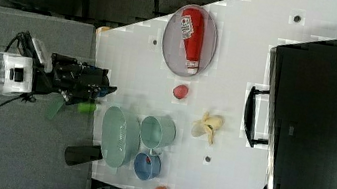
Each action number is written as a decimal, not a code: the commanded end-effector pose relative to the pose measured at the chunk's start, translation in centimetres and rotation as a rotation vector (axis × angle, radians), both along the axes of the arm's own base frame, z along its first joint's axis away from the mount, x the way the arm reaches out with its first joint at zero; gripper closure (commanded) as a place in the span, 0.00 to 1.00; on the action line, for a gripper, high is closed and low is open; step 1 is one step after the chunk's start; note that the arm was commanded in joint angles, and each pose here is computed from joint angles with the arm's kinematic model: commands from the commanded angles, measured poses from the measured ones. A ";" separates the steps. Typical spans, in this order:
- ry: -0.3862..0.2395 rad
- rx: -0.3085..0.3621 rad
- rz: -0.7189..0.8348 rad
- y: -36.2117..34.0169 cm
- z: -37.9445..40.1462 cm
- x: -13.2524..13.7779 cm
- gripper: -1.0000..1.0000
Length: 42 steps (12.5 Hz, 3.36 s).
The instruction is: Pick banana from table and place on oven.
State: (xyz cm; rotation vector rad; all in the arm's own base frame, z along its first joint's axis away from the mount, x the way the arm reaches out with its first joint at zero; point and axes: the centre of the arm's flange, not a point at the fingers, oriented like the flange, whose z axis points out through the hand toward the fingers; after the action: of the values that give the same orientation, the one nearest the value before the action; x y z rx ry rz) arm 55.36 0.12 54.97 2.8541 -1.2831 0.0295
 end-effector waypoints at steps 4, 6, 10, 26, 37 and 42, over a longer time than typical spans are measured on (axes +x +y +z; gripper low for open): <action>0.017 0.034 -0.148 -2.5 2.9 -14.7 0.00; 0.028 0.033 -0.149 -2.5 1.7 -14.2 0.00; 0.031 0.028 -0.144 -2.3 -5.1 -11.8 0.00; 0.050 0.019 -0.090 0.4 -35.5 -8.7 0.00; 0.024 0.027 -0.081 1.0 -39.5 -8.6 0.72; -0.126 0.033 -0.085 1.0 -31.5 -4.5 0.73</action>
State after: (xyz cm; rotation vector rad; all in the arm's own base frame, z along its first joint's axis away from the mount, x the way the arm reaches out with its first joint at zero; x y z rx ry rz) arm 48.14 2.62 18.17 2.8706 -1.3081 0.0189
